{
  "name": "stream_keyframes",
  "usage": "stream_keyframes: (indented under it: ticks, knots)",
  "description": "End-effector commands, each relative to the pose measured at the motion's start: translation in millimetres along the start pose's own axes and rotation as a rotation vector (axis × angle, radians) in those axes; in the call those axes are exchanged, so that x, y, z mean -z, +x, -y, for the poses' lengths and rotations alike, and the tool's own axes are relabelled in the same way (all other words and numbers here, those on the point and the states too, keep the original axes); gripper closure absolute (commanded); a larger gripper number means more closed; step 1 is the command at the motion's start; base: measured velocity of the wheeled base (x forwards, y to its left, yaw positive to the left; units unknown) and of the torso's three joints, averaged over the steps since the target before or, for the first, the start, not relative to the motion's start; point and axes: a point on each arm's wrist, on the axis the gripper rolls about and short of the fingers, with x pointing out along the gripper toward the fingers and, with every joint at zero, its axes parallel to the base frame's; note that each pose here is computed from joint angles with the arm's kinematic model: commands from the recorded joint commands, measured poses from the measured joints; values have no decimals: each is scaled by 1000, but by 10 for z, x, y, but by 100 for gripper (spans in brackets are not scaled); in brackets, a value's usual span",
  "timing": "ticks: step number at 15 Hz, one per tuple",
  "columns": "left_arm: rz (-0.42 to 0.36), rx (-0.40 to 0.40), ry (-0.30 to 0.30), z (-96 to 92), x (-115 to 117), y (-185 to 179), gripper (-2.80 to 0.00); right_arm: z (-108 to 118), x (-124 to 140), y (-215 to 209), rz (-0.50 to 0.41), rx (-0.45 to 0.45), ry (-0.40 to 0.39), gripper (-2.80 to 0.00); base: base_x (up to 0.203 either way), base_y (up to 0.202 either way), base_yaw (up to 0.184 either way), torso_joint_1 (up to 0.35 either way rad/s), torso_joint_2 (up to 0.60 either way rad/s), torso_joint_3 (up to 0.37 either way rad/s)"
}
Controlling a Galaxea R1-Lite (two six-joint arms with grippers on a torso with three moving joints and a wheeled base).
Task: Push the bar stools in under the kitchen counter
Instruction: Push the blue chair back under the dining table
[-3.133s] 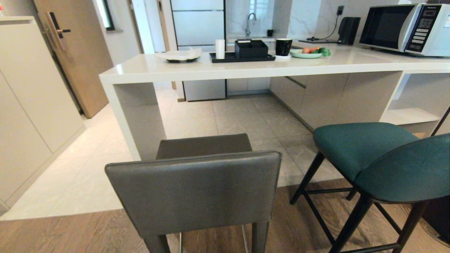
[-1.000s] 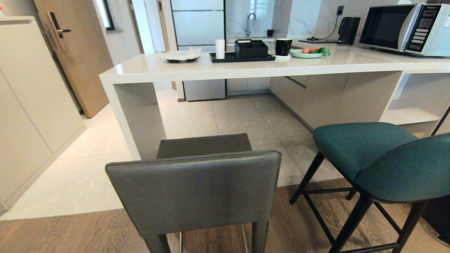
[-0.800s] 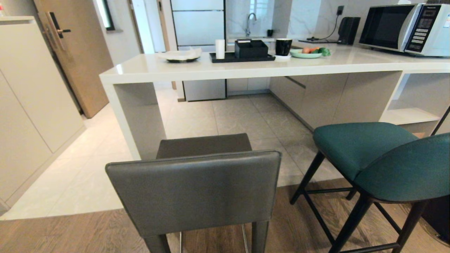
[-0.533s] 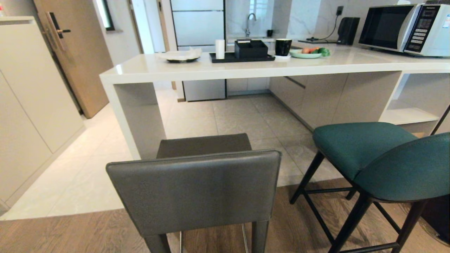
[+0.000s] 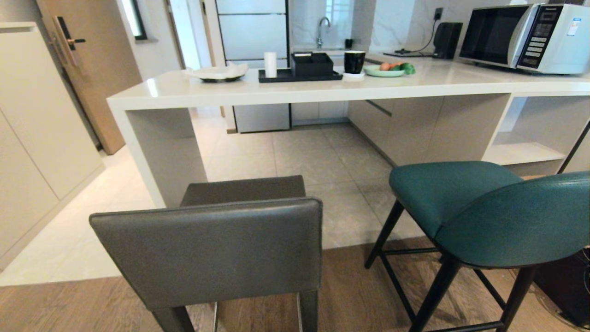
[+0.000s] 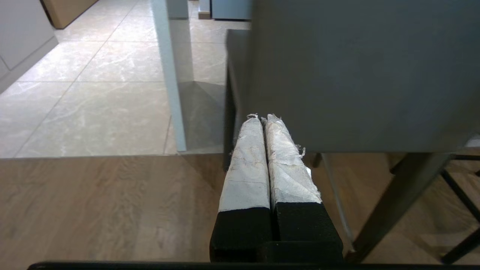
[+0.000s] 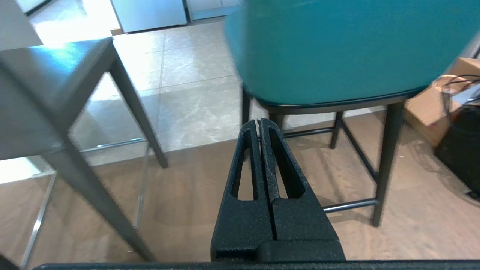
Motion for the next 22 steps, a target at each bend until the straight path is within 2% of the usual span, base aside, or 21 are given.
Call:
stream_keyframes:
  ticks: [1, 22]
  knots:
    - [-3, -1, 0, 0, 4, 3, 0, 0, -1, 1, -1, 0, 0, 0, 0, -194, 0, 2, 0, 4]
    - [-4, -1, -1, 0, 4, 3, 0, 0, -1, 1, -1, 0, 0, 0, 0, -191, 3, 2, 2, 2]
